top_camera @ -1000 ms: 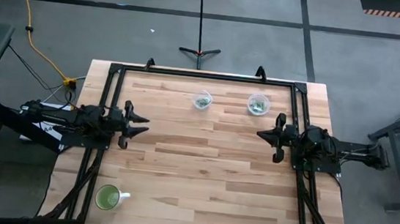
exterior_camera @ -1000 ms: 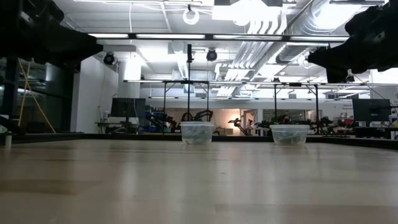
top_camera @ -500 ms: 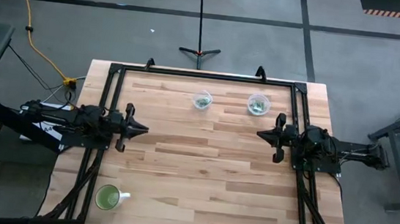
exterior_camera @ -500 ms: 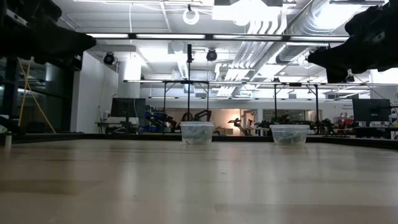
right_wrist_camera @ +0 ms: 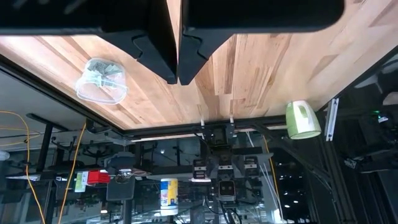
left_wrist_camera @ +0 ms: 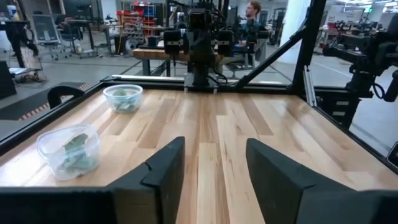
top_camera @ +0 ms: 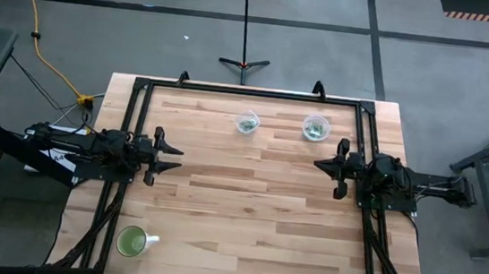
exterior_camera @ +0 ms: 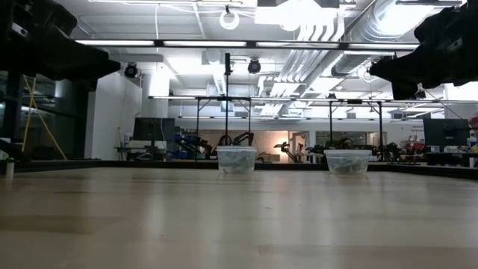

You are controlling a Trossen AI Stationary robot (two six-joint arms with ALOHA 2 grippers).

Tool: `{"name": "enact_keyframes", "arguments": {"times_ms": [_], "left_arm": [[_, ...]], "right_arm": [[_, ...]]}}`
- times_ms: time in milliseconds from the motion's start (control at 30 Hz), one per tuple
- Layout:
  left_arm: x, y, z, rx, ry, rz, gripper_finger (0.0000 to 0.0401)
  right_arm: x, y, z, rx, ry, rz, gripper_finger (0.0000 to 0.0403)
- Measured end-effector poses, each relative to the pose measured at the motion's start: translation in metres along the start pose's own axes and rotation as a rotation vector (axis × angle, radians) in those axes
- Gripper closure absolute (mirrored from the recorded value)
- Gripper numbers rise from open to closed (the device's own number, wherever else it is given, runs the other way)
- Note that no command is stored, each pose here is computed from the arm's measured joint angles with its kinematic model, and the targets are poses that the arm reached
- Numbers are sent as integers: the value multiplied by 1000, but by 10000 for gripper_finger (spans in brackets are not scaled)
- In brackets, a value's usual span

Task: Pick and place Stevia / Truvia into bins
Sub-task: Return to Home Position

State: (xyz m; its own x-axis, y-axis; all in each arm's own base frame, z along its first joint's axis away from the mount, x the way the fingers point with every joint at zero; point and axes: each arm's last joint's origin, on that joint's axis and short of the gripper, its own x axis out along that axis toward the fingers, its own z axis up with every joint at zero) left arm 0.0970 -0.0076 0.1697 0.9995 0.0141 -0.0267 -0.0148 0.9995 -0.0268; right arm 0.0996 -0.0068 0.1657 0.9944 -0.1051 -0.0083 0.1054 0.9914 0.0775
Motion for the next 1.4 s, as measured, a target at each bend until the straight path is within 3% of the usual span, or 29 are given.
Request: {"name": "enact_keyframes", "arguments": {"times_ms": [1400], "left_arm": [[0, 0, 0, -1, -1, -1, 190]], "right_arm": [[0, 0, 0, 0, 1, 0, 395]]}}
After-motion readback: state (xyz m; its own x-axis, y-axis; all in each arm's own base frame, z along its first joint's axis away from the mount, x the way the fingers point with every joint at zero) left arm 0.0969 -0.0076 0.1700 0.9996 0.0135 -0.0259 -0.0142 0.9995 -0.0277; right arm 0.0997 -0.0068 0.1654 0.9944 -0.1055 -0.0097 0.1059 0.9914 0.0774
